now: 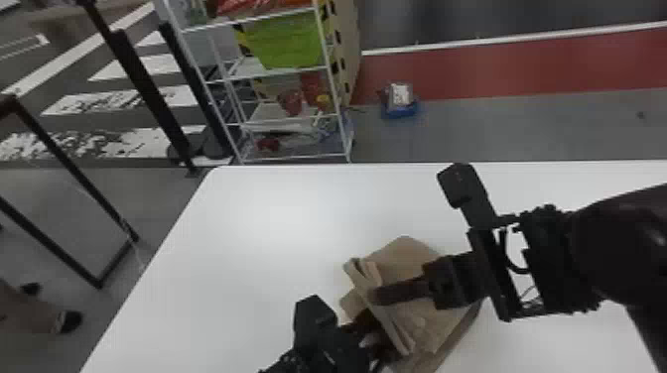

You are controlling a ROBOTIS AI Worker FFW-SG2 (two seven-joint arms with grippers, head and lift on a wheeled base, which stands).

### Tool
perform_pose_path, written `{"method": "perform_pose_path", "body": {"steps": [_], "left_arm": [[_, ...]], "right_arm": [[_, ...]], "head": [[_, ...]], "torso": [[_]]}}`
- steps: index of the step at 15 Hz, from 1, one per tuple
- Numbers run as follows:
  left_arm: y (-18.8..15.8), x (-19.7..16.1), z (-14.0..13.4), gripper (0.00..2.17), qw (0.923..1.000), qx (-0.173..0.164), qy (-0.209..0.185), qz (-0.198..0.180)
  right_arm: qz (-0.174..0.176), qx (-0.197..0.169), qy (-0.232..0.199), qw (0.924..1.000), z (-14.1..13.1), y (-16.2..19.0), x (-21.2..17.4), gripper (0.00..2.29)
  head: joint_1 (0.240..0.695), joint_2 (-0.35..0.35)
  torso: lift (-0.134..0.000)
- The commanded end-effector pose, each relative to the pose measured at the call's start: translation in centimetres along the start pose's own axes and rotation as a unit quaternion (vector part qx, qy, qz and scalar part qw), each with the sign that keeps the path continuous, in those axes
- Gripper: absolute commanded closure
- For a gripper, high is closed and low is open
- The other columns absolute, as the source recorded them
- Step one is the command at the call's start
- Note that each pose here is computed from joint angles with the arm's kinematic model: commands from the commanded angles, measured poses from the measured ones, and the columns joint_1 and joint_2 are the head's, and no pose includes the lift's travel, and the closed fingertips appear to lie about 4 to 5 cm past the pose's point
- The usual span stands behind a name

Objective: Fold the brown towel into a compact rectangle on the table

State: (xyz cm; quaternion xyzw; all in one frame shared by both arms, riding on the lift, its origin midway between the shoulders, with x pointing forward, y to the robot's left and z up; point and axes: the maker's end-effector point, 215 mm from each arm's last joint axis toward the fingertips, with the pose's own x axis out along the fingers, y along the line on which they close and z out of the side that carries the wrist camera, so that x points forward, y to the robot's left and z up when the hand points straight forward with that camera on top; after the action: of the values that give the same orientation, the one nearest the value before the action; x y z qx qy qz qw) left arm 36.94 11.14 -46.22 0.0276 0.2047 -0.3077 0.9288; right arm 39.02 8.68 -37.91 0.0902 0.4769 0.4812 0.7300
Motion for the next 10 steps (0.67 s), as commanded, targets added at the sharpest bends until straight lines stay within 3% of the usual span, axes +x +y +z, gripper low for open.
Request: {"method": "perform_pose_path", "body": {"steps": [1, 3, 9, 10], "left_arm": [[0.4, -0.2, 0.0, 0.81, 1.0, 0.0, 0.0, 0.003], [0.3, -0.2, 0.3, 0.81, 1.0, 0.002, -0.002, 0.004], [-0.1, -0.2, 0.3, 0.81, 1.0, 0.002, -0.002, 0.001], [-0.1, -0.2, 0.3, 0.81, 1.0, 0.002, -0.002, 0.001]], "right_arm": [[-0.01, 0.009, -0.001, 0.9999, -0.5, -0.9, -0.1, 1.48], [-0.015, 0.015, -0.006, 0.9998, -0.3, -1.5, -0.5, 1.48], [0.013, 0.031, 0.015, 0.9993, -2.0, -0.7, 0.8, 1.45], [0.014, 0.029, 0.02, 0.9993, -2.3, -0.5, 1.1, 1.12]], "head": [[0.695, 0.292], [0.695, 0.287], [0.695, 0.277], [0.695, 0.279]], "torso": [[-0.124], [-0.124], [-0.124], [-0.124]]}}
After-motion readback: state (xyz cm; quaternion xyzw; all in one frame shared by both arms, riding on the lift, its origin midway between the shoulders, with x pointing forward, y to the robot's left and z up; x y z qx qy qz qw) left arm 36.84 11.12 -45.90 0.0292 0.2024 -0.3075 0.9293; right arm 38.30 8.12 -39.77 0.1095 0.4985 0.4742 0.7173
